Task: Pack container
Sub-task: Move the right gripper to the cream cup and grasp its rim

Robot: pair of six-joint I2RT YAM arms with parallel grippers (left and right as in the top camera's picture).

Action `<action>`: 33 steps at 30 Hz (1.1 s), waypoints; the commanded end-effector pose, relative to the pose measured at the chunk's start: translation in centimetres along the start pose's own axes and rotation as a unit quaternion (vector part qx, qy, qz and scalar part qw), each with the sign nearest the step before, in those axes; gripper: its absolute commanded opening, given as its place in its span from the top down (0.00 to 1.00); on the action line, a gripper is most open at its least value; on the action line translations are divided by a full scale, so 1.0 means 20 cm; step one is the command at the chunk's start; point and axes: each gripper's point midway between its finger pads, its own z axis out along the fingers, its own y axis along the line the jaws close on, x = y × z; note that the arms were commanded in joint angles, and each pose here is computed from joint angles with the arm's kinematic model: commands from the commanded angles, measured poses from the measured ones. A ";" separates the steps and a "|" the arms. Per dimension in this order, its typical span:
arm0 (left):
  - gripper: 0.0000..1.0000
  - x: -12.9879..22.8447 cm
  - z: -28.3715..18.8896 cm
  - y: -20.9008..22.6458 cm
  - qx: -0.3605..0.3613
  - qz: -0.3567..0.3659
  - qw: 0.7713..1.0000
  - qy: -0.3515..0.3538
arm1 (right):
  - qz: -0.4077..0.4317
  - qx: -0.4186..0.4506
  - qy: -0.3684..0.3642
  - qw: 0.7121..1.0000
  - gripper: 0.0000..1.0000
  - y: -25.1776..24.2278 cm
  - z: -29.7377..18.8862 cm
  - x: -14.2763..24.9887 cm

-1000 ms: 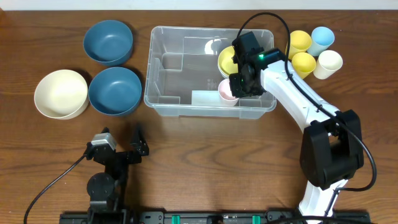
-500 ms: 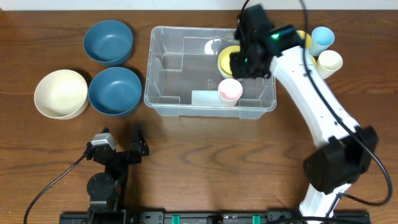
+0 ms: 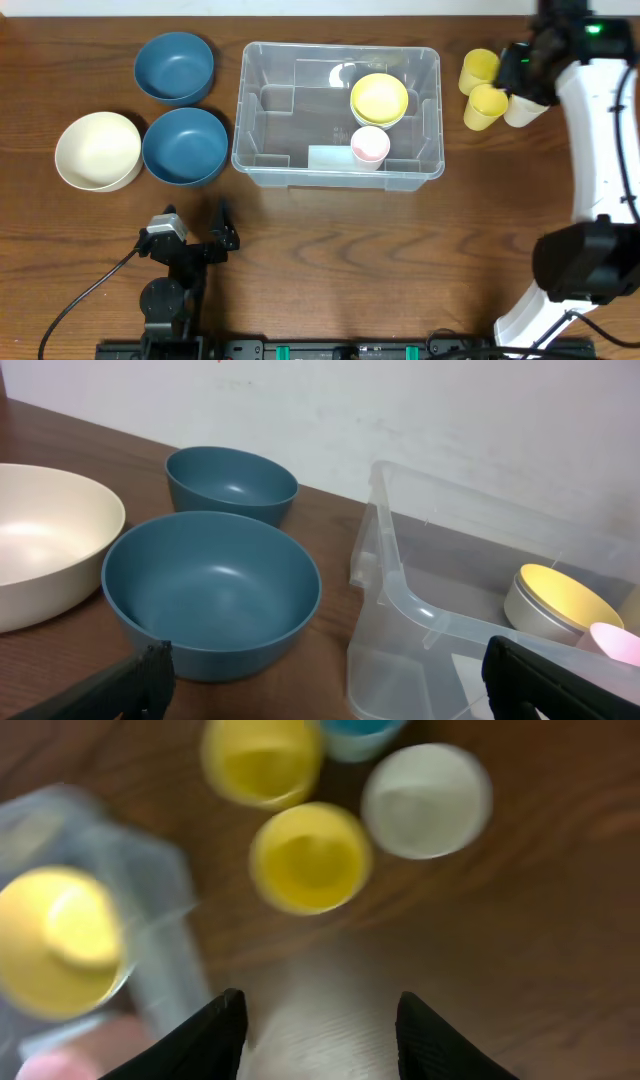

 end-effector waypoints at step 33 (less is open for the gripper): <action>0.02 0.07 0.00 0.04 -0.014 0.008 1.000 0.021 | 0.094 0.026 0.109 0.989 0.93 -0.47 0.89 -0.02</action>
